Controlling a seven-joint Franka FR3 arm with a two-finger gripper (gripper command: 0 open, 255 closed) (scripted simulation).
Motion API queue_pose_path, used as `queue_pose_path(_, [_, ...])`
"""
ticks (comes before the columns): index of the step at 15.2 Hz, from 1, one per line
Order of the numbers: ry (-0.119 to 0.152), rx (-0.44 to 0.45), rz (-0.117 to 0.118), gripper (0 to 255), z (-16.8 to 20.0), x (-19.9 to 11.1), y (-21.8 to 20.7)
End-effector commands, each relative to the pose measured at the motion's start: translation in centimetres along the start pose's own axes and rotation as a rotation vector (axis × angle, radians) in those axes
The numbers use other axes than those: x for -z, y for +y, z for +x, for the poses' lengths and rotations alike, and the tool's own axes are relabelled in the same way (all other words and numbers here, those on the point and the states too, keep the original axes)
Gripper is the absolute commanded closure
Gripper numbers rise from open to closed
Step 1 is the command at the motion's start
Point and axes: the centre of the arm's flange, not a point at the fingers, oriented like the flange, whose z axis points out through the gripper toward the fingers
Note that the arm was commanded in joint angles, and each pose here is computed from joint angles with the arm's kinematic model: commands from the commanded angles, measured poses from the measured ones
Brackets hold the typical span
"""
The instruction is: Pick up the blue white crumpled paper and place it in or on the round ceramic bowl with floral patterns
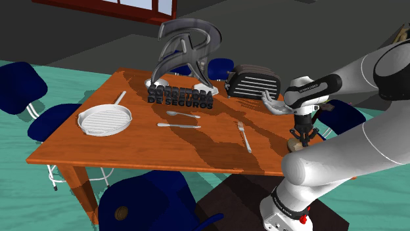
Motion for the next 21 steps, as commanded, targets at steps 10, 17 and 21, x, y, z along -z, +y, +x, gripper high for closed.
queue_pose_path(10, [-0.006, 0.001, 0.000, 0, -0.1, -0.3, -0.1])
queue_pose_path(17, [-0.006, 0.001, 0.000, 0, 0.0, 4.7, -0.1])
queue_pose_path(21, [-0.006, 0.001, 0.000, 0, 0.0, 4.7, -0.1])
